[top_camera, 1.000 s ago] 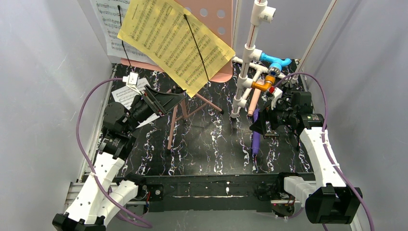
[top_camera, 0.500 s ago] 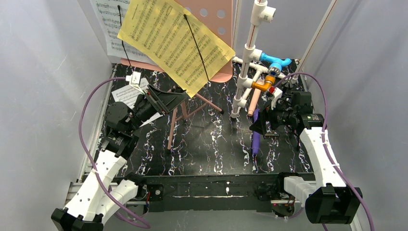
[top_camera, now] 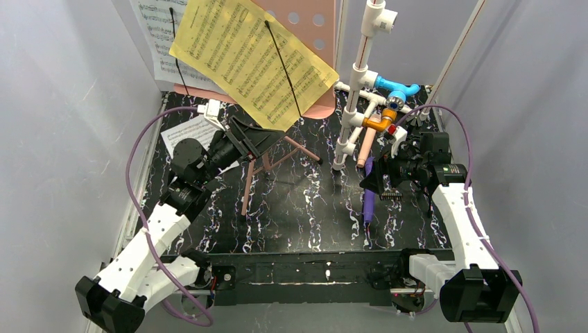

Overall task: Pack up the instrument practice props
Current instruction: Pick up the sheet music from the music stand.

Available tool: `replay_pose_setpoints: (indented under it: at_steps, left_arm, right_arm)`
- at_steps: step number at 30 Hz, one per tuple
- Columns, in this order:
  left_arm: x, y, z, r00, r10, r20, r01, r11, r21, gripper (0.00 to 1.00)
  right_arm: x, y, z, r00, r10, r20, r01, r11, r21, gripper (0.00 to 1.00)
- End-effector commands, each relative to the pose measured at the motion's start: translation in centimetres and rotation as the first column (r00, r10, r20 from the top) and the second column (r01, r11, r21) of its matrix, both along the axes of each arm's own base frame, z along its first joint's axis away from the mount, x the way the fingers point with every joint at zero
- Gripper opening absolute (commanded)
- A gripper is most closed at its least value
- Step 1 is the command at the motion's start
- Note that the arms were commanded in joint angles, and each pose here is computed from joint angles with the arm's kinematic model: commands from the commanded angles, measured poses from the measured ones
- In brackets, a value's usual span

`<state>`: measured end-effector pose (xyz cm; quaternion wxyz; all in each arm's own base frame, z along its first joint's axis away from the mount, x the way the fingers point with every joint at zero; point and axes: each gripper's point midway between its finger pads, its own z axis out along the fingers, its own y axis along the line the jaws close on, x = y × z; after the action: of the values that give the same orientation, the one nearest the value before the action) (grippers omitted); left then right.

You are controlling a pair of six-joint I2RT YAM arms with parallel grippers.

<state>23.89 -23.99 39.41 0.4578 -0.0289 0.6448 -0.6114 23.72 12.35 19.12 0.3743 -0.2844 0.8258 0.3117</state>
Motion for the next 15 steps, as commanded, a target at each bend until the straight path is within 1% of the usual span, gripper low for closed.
replay_pose_setpoints:
  at_steps: [1,4,7,11,15]
  left_arm:
    - [-0.2,-0.2,4.0,0.992,0.036,0.119,-0.031,0.999,-0.041,0.98]
    - [-0.5,-0.6,4.7,0.991,0.030,0.132,-0.024,0.998,-0.049,0.98]
    - [-0.7,-0.1,5.3,0.988,0.053,0.145,-0.044,0.997,-0.065,0.98]
    - [-0.7,1.8,6.3,0.973,0.153,0.171,-0.137,0.985,-0.105,0.98]
    - [-0.5,3.3,7.4,0.957,0.237,0.167,-0.211,0.964,-0.159,0.98]
  right_arm:
    - [0.3,0.1,0.3,1.000,0.005,0.017,-0.005,1.000,0.019,1.00]
    - [0.3,0.1,0.4,1.000,0.004,0.019,-0.004,1.000,0.019,1.00]
    - [0.3,0.1,0.5,1.000,0.005,0.023,-0.005,1.000,0.018,1.00]
    - [0.3,0.1,0.5,1.000,0.005,0.021,-0.006,1.000,0.019,1.00]
    - [0.3,0.1,0.5,1.000,0.005,0.020,-0.005,1.000,0.022,1.00]
